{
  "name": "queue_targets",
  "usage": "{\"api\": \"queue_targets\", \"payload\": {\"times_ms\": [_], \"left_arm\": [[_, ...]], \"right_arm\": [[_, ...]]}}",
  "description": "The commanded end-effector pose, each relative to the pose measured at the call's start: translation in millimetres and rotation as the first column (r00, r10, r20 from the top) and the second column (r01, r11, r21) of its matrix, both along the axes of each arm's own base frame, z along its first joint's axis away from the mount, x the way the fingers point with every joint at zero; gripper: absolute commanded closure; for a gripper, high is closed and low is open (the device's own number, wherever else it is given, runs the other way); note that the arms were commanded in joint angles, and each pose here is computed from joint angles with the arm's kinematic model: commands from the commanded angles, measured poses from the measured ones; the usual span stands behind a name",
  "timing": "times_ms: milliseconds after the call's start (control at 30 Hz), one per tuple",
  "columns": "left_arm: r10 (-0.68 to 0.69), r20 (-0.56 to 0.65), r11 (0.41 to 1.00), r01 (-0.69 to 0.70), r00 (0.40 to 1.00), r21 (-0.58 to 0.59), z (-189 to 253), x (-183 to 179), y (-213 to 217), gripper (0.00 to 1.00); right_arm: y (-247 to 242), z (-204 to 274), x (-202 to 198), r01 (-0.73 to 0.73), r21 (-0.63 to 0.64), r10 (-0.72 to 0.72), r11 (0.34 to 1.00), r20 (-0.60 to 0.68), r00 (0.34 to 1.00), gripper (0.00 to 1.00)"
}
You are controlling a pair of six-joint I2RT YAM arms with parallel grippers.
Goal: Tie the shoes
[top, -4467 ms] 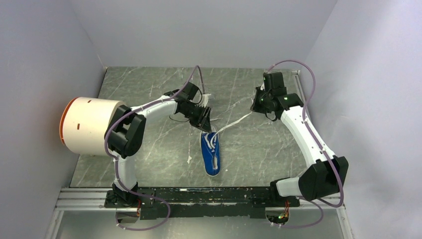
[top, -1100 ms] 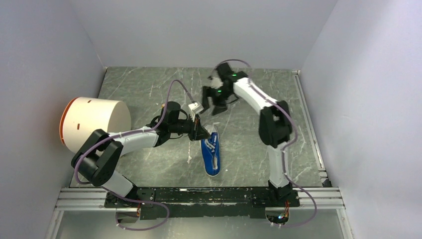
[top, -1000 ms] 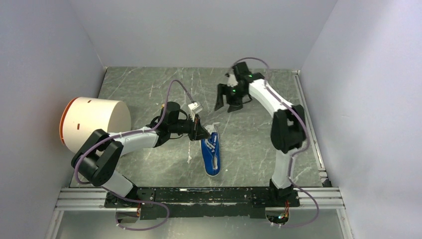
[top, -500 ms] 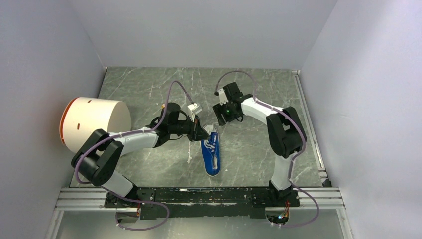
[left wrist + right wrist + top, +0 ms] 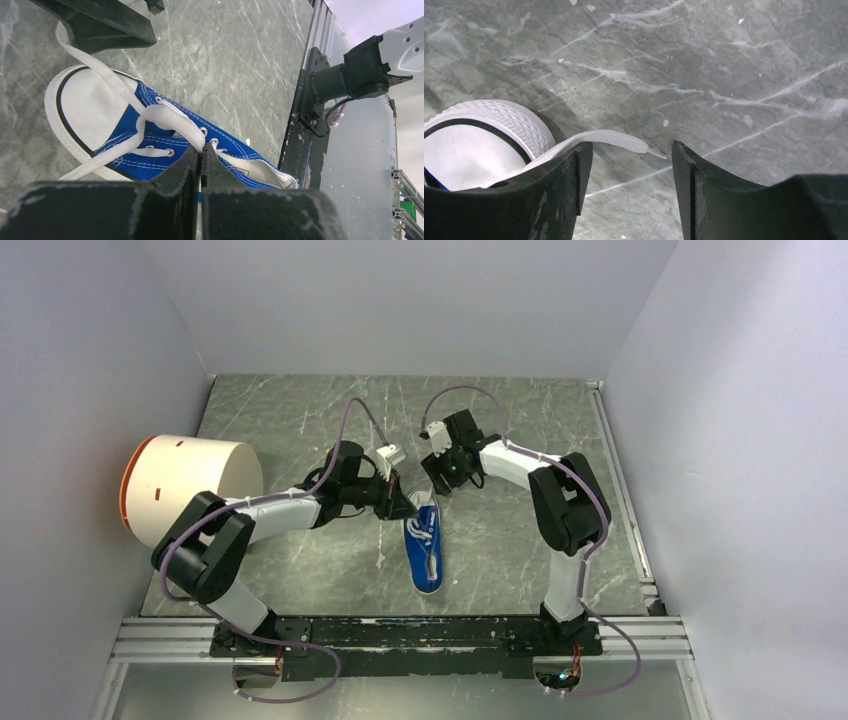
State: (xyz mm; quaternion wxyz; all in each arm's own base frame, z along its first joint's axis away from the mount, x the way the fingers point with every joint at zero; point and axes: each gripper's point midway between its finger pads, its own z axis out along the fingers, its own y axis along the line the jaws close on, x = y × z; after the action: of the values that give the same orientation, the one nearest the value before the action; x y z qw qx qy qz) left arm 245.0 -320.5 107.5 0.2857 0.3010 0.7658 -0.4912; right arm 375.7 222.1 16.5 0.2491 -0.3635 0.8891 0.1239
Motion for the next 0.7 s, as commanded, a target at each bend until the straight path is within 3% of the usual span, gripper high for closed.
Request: {"api": "queue_targets", "payload": {"times_ms": [0,67,200,267,467,600,667], "left_arm": [[-0.018,0.027,1.000,0.019,0.999,-0.020,9,9,0,0.95],[-0.019,0.028,1.000,0.019,0.999,-0.024,10,10,0,0.95],[-0.024,0.015,0.999,0.024,1.000,-0.029,10,12,-1,0.95],[-0.023,0.007,0.999,0.023,1.000,-0.034,10,12,-3,0.95],[-0.025,-0.004,0.999,0.025,1.000,-0.041,11,13,-4,0.95],[-0.026,-0.008,0.999,0.026,1.000,-0.047,14,13,-5,0.95],[-0.027,-0.012,0.998,0.026,1.000,-0.050,15,13,-5,0.95]], "right_arm": [[8,-11,-2,-0.050,-0.006,0.050,0.999,-0.008,0.999,0.41],[5,-12,-3,-0.032,-0.019,0.032,0.999,-0.021,0.999,0.51],[-12,7,-11,0.068,-0.049,-0.068,0.996,-0.001,0.998,0.89],[-24,23,-20,0.148,-0.053,-0.150,0.988,-0.029,0.988,1.00],[-49,49,-96,0.399,-0.099,-0.410,0.912,-0.290,0.865,1.00],[-80,52,-139,0.595,-0.181,-0.619,0.783,-0.308,0.722,1.00],[-89,54,-150,0.648,-0.181,-0.670,0.740,-0.289,0.684,1.00]]}}
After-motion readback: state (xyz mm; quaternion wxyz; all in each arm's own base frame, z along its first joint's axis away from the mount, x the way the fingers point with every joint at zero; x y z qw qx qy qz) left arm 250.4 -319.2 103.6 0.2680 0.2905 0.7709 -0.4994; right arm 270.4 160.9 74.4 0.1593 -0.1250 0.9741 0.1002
